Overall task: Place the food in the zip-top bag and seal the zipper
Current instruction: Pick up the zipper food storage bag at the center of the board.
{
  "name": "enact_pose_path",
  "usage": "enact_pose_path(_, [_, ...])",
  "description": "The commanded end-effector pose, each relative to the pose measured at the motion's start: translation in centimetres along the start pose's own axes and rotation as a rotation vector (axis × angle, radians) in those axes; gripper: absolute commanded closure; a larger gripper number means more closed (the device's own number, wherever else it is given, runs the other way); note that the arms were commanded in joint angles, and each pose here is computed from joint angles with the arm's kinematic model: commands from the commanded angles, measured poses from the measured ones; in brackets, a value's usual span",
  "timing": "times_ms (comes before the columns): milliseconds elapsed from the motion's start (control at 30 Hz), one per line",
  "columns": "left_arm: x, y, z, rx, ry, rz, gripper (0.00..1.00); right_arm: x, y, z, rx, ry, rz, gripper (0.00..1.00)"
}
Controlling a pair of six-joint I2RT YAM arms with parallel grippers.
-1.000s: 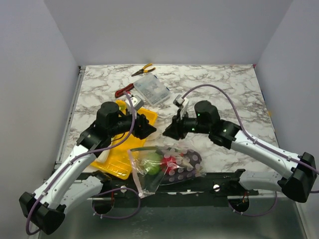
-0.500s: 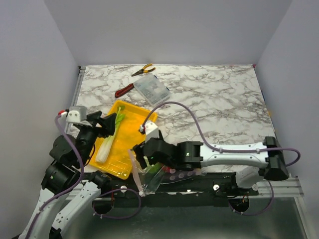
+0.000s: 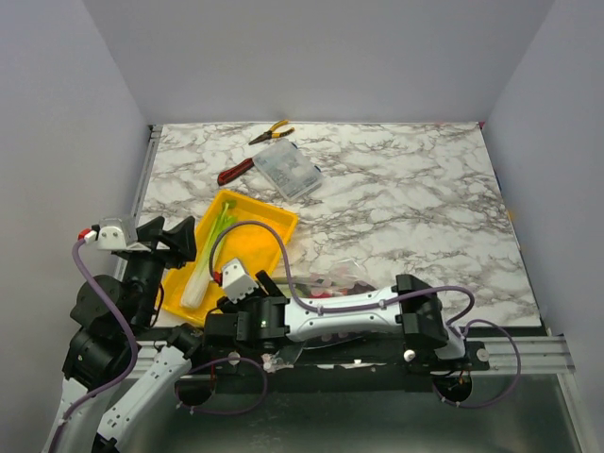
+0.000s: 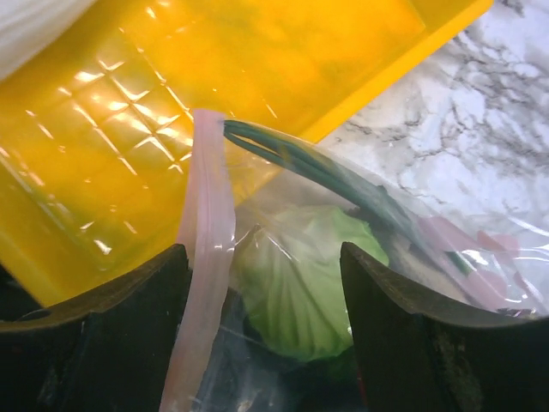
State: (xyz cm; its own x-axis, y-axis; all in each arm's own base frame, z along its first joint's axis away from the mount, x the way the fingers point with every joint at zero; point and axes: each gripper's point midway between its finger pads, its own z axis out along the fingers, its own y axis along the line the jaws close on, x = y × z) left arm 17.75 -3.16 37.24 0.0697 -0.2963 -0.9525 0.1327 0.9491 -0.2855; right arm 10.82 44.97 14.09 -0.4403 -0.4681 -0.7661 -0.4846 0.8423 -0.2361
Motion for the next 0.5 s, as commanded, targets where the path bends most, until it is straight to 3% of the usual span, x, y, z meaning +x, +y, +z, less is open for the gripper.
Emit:
enact_pose_path(0, [0.1, 0.9, -0.5, -0.034, 0.005, 0.02, 0.35, -0.3, -1.9, 0.3, 0.141, -0.034, -0.119, 0.32])
enact_pose_path(133, [0.0, 0.6, -0.4, -0.019, 0.01, 0.019, 0.35, -0.3, -1.7, 0.9, 0.167, -0.041, -0.162, 0.7])
enact_pose_path(267, [0.4, -0.1, -0.2, 0.007, 0.035, 0.005, 0.35, -1.4, -2.9, 0.4, 0.22, -0.074, -0.157, 1.0])
enact_pose_path(467, [0.6, -1.7, 0.0, 0.064, 0.074, -0.04, 0.34, -5.5, -7.6, -2.1, 0.251, -0.152, 0.004, 1.0])
